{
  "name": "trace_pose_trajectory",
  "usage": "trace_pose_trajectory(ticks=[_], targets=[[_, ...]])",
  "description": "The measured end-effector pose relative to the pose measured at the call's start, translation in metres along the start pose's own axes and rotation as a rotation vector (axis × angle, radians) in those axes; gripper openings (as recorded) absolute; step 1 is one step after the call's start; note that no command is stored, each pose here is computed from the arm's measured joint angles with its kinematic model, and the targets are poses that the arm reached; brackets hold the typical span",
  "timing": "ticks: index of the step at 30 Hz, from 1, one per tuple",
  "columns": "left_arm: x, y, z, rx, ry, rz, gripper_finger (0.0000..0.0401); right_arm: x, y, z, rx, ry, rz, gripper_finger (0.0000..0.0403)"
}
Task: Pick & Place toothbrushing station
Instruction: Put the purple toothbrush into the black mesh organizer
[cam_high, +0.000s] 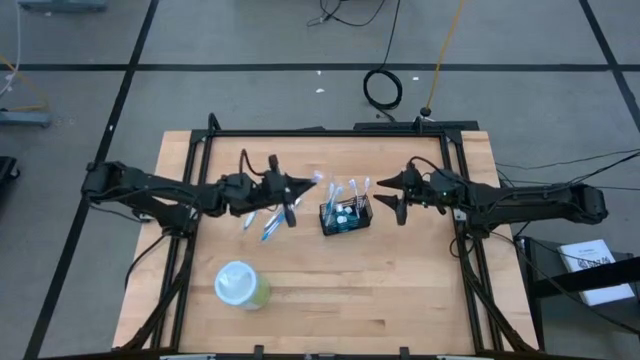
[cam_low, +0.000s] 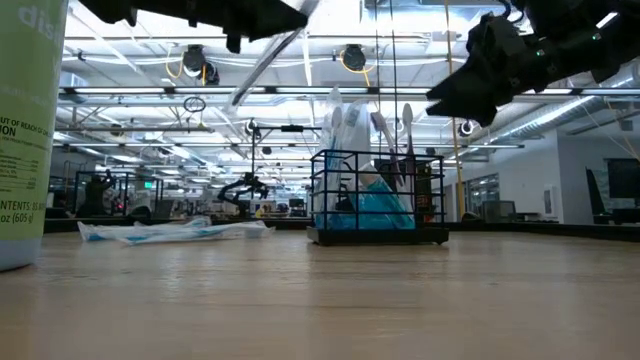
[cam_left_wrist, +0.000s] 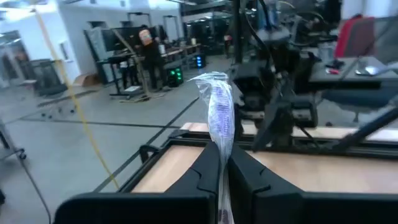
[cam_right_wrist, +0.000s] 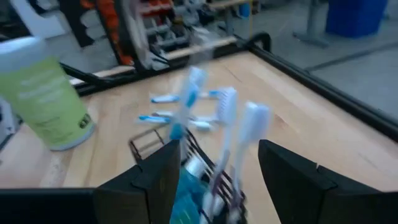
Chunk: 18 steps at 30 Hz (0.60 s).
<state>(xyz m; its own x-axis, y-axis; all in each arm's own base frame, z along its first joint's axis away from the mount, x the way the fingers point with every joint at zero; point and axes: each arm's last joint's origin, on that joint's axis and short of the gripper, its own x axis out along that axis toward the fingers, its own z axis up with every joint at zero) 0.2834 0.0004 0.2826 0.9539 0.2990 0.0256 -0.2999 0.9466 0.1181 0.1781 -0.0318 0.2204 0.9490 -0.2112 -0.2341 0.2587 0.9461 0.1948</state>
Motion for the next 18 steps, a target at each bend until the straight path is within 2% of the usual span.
trace_pose_trajectory(ticks=[6, 10, 18], targets=[[0.013, -0.010, -0.007, -0.020, -0.104, -0.139, 0.0011, 0.005, 0.014, 0.004, -0.093, -0.073, 0.078, 0.0208], [0.023, -0.017, -0.014, -0.033, -0.186, -0.215, 0.0006, 0.014, 0.024, 0.004, -0.108, -0.128, 0.128, 0.0208], [0.041, -0.026, -0.025, -0.053, -0.168, -0.240, 0.0008, 0.033, 0.048, 0.009, -0.138, -0.361, 0.248, 0.0208]])
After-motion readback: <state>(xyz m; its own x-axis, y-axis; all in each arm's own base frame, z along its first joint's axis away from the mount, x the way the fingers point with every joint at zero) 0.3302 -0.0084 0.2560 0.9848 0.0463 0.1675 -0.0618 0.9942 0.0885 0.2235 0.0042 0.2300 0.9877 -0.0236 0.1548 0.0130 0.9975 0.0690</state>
